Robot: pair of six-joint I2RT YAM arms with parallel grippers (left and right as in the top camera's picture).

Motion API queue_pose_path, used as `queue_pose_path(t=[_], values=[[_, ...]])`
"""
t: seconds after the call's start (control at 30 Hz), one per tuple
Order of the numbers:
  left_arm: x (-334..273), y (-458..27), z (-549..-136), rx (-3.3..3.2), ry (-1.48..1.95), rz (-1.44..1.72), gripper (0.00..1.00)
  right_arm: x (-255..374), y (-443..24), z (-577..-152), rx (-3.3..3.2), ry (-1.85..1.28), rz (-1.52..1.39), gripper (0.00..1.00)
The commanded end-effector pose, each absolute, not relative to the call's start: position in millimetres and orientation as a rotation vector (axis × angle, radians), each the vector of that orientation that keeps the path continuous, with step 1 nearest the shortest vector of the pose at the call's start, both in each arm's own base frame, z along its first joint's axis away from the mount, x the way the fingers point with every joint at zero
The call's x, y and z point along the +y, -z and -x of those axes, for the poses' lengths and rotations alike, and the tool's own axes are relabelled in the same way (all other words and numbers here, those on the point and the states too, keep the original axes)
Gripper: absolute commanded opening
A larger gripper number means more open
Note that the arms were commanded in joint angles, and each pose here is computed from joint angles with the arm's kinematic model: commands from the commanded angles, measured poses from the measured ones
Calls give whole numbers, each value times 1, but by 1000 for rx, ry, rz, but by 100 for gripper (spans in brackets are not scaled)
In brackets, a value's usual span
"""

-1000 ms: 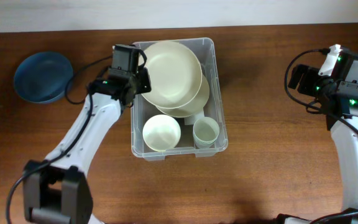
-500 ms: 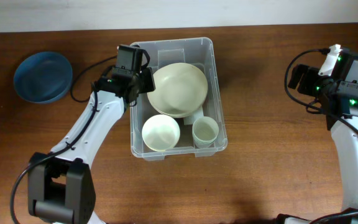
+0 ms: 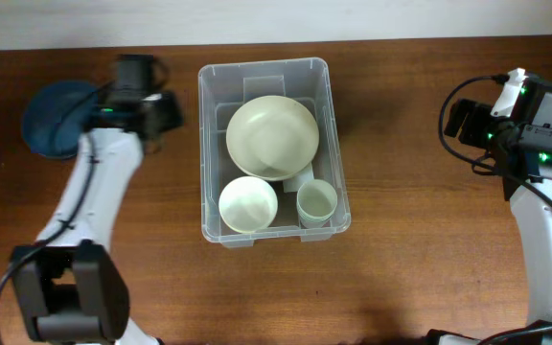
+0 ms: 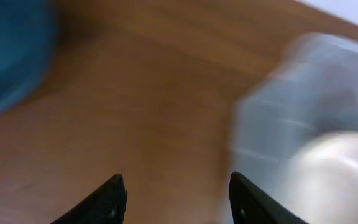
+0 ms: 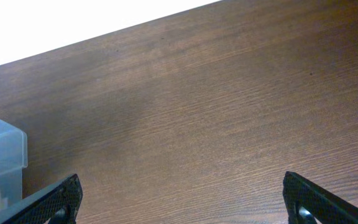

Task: Pack container
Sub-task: 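Move the left gripper to the blue plate and grasp its rim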

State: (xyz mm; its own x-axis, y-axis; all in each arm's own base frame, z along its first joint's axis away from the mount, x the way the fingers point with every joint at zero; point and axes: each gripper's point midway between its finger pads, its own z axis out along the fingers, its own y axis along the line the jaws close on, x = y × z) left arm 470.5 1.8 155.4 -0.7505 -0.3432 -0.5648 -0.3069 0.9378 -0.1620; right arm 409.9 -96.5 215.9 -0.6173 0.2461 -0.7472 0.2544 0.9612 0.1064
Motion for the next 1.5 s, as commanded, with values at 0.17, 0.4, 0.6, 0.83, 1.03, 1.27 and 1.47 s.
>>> queue_pose_path(t=[0.17, 0.4, 0.6, 0.83, 1.03, 1.27, 1.47], values=[[158, -154, -423, 2422, -72, 913, 67, -99, -226, -410, 2232, 15, -358, 99], [212, -145, -395, 2366, 20, 1114, 87, -99, -226, -410, 2232, 15, -358, 99], [218, -116, -401, 2370, 87, 1194, 99, -99, -226, -410, 2232, 15, -358, 99], [220, -65, -421, 2363, 182, 1287, 99, -99, -226, -410, 2232, 15, -358, 99], [233, -52, -444, 2283, 185, 1280, 99, -99, -226, -410, 2232, 15, -358, 99], [238, -52, -453, 2221, 200, 1314, 93, -99, -226, -410, 2232, 15, -358, 99], [238, -38, -451, 2229, 210, 1362, 89, -99, -226, -410, 2232, 15, -358, 99]])
